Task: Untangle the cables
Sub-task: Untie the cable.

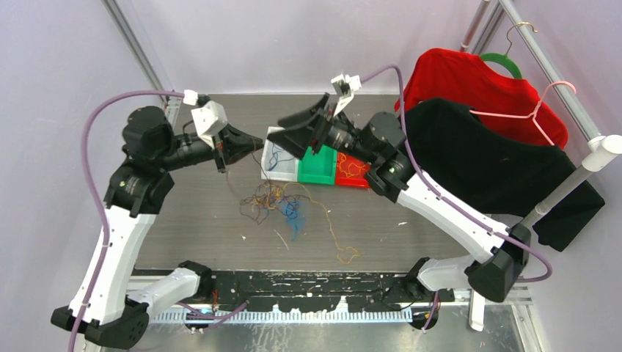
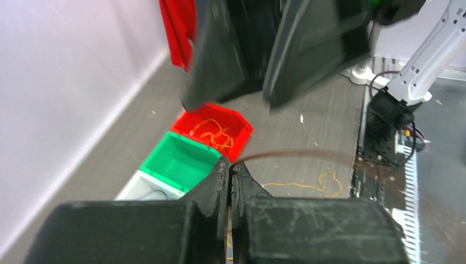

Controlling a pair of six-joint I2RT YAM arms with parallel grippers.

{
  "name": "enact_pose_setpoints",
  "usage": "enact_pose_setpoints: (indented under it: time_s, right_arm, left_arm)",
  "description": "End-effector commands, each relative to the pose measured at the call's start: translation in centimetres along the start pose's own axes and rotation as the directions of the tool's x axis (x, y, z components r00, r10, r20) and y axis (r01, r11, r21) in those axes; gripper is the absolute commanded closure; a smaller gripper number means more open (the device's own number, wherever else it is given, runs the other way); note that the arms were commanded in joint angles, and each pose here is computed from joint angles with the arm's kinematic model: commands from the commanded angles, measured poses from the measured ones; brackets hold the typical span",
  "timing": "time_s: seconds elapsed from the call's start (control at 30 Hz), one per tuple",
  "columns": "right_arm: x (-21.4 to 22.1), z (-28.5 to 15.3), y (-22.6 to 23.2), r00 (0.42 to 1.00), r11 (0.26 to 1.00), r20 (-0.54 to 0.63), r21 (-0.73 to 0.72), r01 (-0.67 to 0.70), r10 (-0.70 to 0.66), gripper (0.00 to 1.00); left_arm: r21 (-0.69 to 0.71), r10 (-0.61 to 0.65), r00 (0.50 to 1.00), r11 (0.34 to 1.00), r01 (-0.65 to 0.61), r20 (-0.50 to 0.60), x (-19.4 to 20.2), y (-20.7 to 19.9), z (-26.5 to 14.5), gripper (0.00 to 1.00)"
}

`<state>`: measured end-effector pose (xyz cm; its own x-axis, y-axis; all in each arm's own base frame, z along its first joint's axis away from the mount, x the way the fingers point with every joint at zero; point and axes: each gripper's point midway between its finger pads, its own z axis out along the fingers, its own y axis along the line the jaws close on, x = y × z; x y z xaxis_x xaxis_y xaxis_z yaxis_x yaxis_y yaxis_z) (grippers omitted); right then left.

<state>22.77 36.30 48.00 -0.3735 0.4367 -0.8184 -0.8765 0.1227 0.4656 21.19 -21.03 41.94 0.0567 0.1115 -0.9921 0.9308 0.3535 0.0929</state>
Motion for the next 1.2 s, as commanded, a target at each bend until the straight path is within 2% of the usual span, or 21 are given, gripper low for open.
enact_pose_setpoints:
  time_s: [0.0, 0.13, 0.3, 0.6, 0.73, 0.93, 1.17]
  right_arm:
    - [1.0, -3.3, -2.1, 0.982, 0.976, 0.002, 0.108, 0.187, -0.188, 0.14]
    - [4.7, -4.8, -3.8, 0.978, 0.972, -0.071, 0.113, 0.205, -0.198, 0.04]
    - [8.6, -4.0, -4.7, 0.981, 0.984, -0.128, 0.075, 0.159, -0.149, 0.02]
    - [11.7, 0.2, -3.2, 0.985, 0.993, -0.128, -0.014, 0.114, -0.115, 0.14]
    - [13.7, 1.0, -3.9, 0.986, 0.995, -0.14, 0.011, 0.096, -0.094, 0.19]
    - [16.3, 2.0, -9.3, 0.987, 0.972, -0.139, 0.208, 0.105, -0.077, 0.4]
    - [20.7, 1.6, -13.6, 0.984, 0.949, -0.174, 0.299, 0.101, -0.05, 0.46]
  left_arm:
    - [-0.066, 0.125, 0.991, 0.99, -0.121, 0.055, -4.5, -0.5, -2.0, 1.0]
    - [-0.066, 0.149, 0.985, 0.987, -0.144, 0.082, -5.9, -1.0, -2.6, 1.0]
    - [-0.044, 0.123, 0.988, 0.992, -0.119, 0.094, -6.4, -1.4, -2.5, 1.0]
    - [-0.049, 0.109, 0.99, 0.993, -0.105, 0.094, -7.0, -1.3, -2.6, 1.0]
    - [-0.045, 0.111, 0.989, 0.993, -0.107, 0.099, -7.2, -1.6, -2.8, 1.0]
    - [-0.028, 0.109, 0.985, 0.994, -0.106, 0.133, -8.8, -2.2, -3.1, 1.0]
    - [-0.026, 0.142, 0.97, 0.99, -0.14, 0.196, -12.3, -3.3, -4.2, 1.0]
